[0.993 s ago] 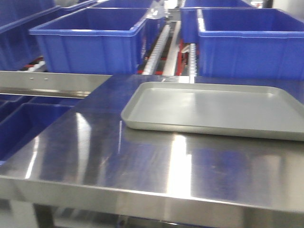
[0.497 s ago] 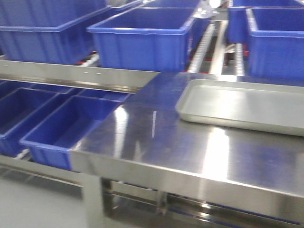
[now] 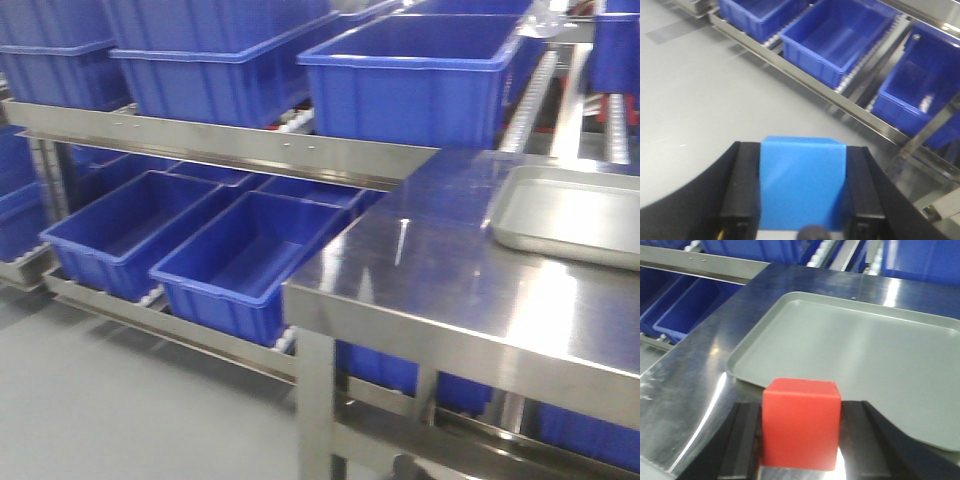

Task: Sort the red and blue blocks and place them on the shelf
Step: 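Drive the base back from the table, turning away, holding both cubes, then drive the base along the bin shelves carrying both cubes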

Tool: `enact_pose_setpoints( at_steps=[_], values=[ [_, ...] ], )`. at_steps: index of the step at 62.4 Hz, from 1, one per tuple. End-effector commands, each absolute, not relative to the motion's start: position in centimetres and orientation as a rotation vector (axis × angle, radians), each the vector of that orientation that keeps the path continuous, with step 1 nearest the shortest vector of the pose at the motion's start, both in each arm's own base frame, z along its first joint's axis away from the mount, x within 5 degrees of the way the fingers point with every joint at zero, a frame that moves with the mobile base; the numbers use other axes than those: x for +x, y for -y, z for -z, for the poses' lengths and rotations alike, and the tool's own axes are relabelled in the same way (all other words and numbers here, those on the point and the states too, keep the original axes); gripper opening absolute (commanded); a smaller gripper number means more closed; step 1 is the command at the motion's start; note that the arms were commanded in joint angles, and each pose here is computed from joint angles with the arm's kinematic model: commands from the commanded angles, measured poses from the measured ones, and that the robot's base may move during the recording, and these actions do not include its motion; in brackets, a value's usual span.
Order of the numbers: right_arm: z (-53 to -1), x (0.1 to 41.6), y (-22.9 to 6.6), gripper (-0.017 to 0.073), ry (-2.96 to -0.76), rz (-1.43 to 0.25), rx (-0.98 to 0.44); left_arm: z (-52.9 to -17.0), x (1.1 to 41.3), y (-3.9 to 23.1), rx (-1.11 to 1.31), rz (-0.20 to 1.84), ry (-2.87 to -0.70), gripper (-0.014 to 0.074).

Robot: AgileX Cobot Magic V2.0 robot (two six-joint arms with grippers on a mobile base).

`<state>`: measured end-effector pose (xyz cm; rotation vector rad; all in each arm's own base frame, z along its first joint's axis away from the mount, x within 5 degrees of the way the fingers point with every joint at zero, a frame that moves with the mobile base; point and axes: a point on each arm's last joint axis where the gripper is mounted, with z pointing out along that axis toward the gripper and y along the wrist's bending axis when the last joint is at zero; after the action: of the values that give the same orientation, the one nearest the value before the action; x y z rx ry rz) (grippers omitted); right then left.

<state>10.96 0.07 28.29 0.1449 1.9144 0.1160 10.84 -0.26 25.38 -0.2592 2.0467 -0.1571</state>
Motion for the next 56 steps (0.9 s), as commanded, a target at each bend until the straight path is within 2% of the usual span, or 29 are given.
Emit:
enact_pose_setpoints(
  at_steps=[1,56],
  values=[
    [-29.98,11.22,0.06,0.0049,-1.797,-0.103,0.135,-26.97,11.27,0.36,-0.237,0.177,-1.947,0.0125],
    [-29.98,11.22,0.06,0.0049,-1.797,-0.103,0.135,-26.97,11.27,0.36,-0.237,0.177,-1.947,0.0125]
  ],
)
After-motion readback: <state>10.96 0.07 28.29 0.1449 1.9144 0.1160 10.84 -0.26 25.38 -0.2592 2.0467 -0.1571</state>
